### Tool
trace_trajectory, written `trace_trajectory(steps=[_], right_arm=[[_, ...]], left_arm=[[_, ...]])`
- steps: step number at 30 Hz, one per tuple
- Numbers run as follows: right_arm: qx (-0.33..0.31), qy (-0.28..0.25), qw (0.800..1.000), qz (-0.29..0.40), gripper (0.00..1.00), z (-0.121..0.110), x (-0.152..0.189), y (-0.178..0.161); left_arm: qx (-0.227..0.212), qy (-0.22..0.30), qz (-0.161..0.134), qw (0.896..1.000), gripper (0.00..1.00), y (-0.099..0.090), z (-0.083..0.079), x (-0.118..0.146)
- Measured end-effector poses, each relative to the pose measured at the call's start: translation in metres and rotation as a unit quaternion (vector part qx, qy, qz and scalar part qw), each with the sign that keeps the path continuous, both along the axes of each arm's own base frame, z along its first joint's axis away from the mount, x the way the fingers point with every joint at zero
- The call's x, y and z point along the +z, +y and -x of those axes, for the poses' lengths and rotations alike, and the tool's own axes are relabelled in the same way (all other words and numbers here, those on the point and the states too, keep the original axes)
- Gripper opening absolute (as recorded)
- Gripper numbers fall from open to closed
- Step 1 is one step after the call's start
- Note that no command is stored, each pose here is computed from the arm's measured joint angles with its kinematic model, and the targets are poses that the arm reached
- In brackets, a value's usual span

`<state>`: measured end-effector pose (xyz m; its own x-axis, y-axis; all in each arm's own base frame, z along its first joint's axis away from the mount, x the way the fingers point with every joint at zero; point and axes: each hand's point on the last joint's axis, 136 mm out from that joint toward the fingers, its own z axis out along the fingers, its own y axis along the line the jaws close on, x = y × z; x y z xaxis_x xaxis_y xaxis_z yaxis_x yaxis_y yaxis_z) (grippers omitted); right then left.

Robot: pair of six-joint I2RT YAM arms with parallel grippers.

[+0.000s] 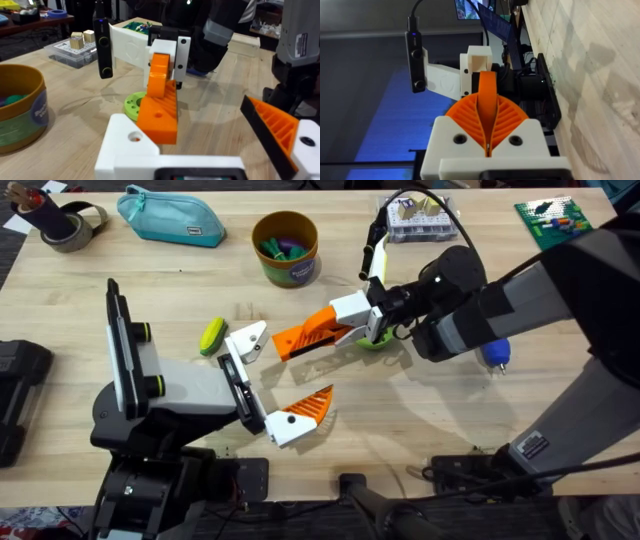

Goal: Pick up the gripper from the table and insert it into the empty holder that is missing its gripper. Then pick up a screw, insert it into the mounting hole, and use the screwdriver to tighten it. Finally, clean up the table by picking up the vegetable and placing it into the bucket.

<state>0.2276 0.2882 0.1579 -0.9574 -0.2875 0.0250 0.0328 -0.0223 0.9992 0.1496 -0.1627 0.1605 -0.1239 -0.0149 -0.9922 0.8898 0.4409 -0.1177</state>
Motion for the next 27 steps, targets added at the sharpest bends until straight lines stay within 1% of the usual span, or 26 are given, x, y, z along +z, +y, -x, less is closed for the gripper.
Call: trace_trajectory(steps=[4,10,21,22,23,27], right_arm=[[0.0,0.014,1.0,0.006,0.018,0.0,-0.003,0.0],[0.001,0.001,1.0,0.003,0.019,0.0,-0.004,0.0],[0.006,-0.043,0.999,-0.009,0.019,0.002,-0.003,0.0],[0.007,-0.048,0.999,-0.011,0.019,0.003,-0.001,-0.001],[0.007,-0.067,0.998,-0.019,0.019,0.004,0.008,-0.001],[0.007,-0.088,0.996,-0.028,0.019,0.006,0.019,-0.002]], left_arm=[[0.001,0.001,0.0,1.0,0.989,0.0,0.0,0.001],[0.001,0.001,0.0,1.0,0.989,0.0,0.0,0.001],[0.001,0.001,0.0,1.0,0.989,0.0,0.0,0.001],[0.001,0.001,0.0,1.0,0.989,0.0,0.0,0.001],[0.001,0.002,0.0,1.0,0.989,0.0,0.0,0.001],[0.001,0.001,0.0,1.0,0.989,0.0,0.0,0.001]])
